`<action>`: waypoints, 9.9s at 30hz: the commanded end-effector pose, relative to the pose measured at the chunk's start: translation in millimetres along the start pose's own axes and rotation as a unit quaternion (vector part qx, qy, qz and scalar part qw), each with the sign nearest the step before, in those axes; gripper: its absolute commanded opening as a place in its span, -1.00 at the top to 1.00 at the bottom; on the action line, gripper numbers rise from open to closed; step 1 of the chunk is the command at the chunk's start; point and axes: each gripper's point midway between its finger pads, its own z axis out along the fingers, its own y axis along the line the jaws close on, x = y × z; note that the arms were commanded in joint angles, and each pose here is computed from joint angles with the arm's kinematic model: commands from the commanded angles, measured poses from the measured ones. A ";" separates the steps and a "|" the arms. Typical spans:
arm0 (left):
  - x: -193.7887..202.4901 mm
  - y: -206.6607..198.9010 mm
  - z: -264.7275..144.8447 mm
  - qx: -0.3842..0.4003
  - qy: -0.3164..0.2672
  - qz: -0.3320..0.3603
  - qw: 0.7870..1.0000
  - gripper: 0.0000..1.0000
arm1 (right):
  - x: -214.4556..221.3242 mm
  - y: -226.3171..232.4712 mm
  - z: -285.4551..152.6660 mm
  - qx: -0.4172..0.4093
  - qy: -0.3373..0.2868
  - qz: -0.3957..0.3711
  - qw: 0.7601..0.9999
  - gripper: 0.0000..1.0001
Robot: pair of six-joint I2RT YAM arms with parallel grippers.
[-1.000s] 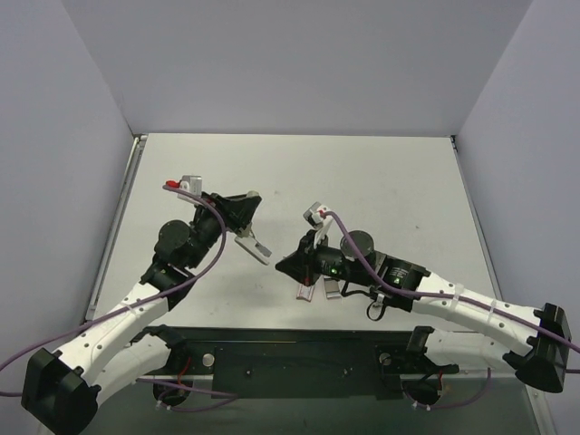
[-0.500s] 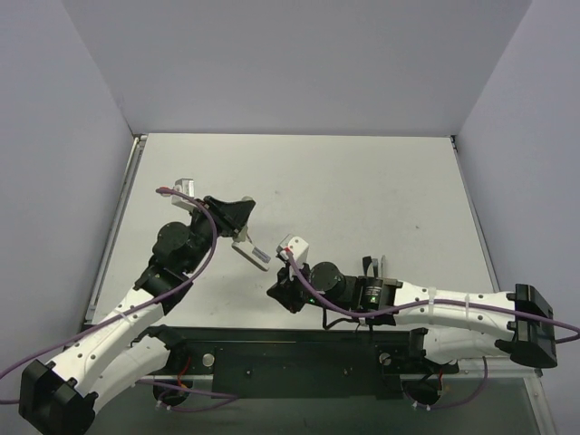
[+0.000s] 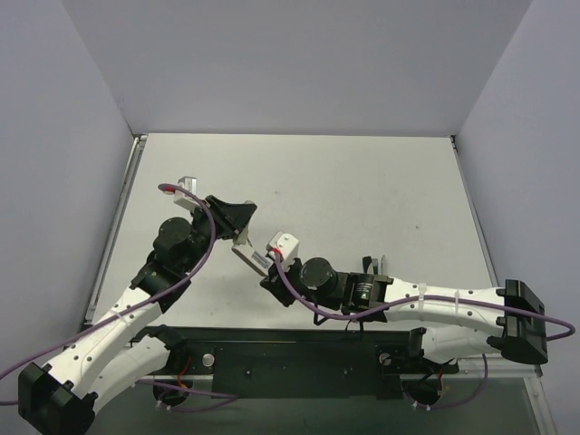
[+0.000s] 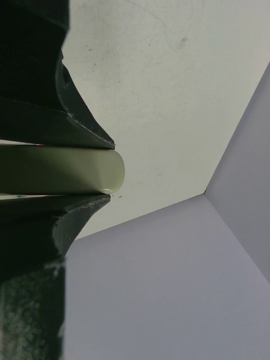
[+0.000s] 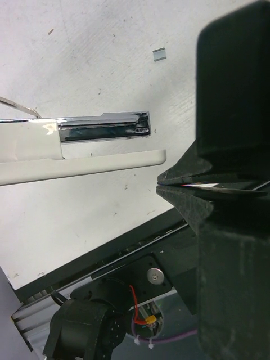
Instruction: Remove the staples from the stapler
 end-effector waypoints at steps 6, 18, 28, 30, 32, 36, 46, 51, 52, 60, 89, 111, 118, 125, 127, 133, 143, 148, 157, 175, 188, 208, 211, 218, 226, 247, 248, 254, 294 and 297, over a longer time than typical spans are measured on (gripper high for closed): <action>-15.5 -32.7 -5.1 0.046 -0.003 -0.008 0.999 1.00 | -26.6 -6.5 11.0 -0.001 -0.035 -0.008 0.999 1.00; 6.5 -30.1 -25.9 0.068 0.039 -0.006 0.997 1.00 | -33.7 -29.3 9.1 0.025 -0.047 -0.002 0.999 1.00; 10.9 -59.9 -46.0 0.147 0.066 0.017 0.987 1.00 | -45.9 -43.3 -23.8 0.030 -0.058 0.022 0.998 1.00; 13.5 -67.8 -50.4 0.173 0.073 0.026 0.982 1.00 | -48.3 -39.1 -34.1 0.007 -0.056 0.032 0.998 1.00; 18.5 -75.8 -56.0 0.205 0.085 0.037 0.974 1.00 | -51.3 -34.2 -45.2 -0.018 -0.056 0.038 0.998 1.00; 27.9 -87.6 -65.9 0.258 0.101 0.051 0.959 1.00 | -54.3 -24.4 -65.6 -0.058 -0.056 0.042 0.996 1.00; 38.0 -114.7 -94.1 0.381 0.111 0.072 0.915 1.00 | -42.8 5.6 -89.0 -0.150 -0.022 0.040 0.988 1.00; 40.9 -123.0 -106.6 0.417 0.116 0.076 0.898 1.00 | -45.7 10.5 -88.9 -0.164 -0.028 0.041 0.985 1.00; 41.3 -123.0 -107.2 0.419 0.117 0.075 0.897 1.00 | -47.4 11.6 -89.0 -0.167 -0.030 0.041 0.985 1.00; 47.3 -127.6 -115.4 0.438 0.129 0.082 0.886 1.00 | -70.7 22.1 -82.3 -0.191 -0.048 0.037 0.980 1.00; 132.9 -142.3 -167.8 0.522 0.285 0.140 0.792 1.00 | -152.6 61.1 -62.4 -0.293 -0.054 -0.056 0.953 1.00; 81.7 -139.6 -104.6 0.374 0.126 0.207 0.895 1.00 | -76.3 -9.3 -88.2 -0.121 -0.059 -0.007 0.991 1.00; 51.1 -112.4 -57.3 0.224 0.073 0.250 0.939 1.00 | -50.9 -67.8 -102.9 0.031 -0.067 0.041 0.996 1.00; 24.0 -80.3 -9.1 0.077 0.018 0.304 0.949 1.00 | -20.1 -111.8 -110.6 0.152 -0.050 0.075 0.984 1.00; 19.4 -75.8 2.9 0.054 0.011 0.313 0.948 1.00 | -12.9 -126.4 -113.4 0.194 -0.052 0.088 0.976 1.00; 7.0 -50.5 46.2 -0.012 -0.010 0.346 0.938 1.00 | 19.2 -159.9 -118.4 0.291 -0.038 0.115 0.949 1.00; -28.3 39.3 135.5 -0.102 -0.004 0.328 0.939 1.00 | 52.3 -171.6 -113.5 0.324 -0.021 0.141 0.935 1.00; -30.6 90.2 171.8 -0.148 -0.007 0.322 0.935 1.00 | 57.8 -169.5 -108.1 0.319 -0.011 0.147 0.936 1.00; -30.8 183.4 235.9 -0.213 0.005 0.286 0.934 1.00 | 62.1 -162.7 -94.7 0.300 0.005 0.161 0.940 1.00; -16.6 272.1 288.1 -0.282 0.098 0.247 0.922 0.36 | 65.8 -168.1 -90.7 0.306 0.015 0.163 0.938 0.96; -24.1 264.2 279.9 -0.271 0.101 0.254 0.923 -0.56 | 58.9 -172.1 -98.7 0.318 0.013 0.173 0.932 0.27; -32.9 122.8 165.1 -0.159 0.054 0.136 0.976 -0.67 | 73.4 -233.5 -162.8 0.447 0.062 0.246 0.858 -0.26; -6.3 103.4 147.4 -0.137 0.069 0.143 0.978 -0.66 | 89.1 -244.0 -168.3 0.469 0.083 0.266 0.838 -0.27; 54.0 59.3 88.3 -0.078 0.103 0.164 0.978 -0.66 | 118.0 -256.0 -168.5 0.488 0.116 0.297 0.812 -0.25; 102.0 37.1 34.2 -0.015 0.145 0.127 0.981 -0.66 | 146.2 -266.7 -172.2 0.503 0.124 0.336 0.787 -0.15; 127.5 19.4 -8.4 0.044 0.184 0.105 0.976 -0.66 | 192.8 -273.3 -157.7 0.504 0.172 0.384 0.754 0.16; 129.0 19.0 -8.4 0.046 0.185 0.104 0.976 -0.66 | 193.6 -273.7 -158.1 0.505 0.172 0.384 0.753 0.17; 135.9 23.3 -8.3 0.046 0.193 0.101 0.975 -0.66 | 199.4 -274.6 -160.4 0.511 0.173 0.392 0.746 0.42; 151.0 -26.5 -8.8 0.130 0.219 0.075 0.964 -0.66 | 82.8 -232.2 -177.3 0.403 0.006 0.352 0.845 1.00; 152.8 -39.0 -11.2 0.160 0.227 0.067 0.958 -0.67 | 67.4 -219.5 -169.8 0.371 0.009 0.337 0.865 1.00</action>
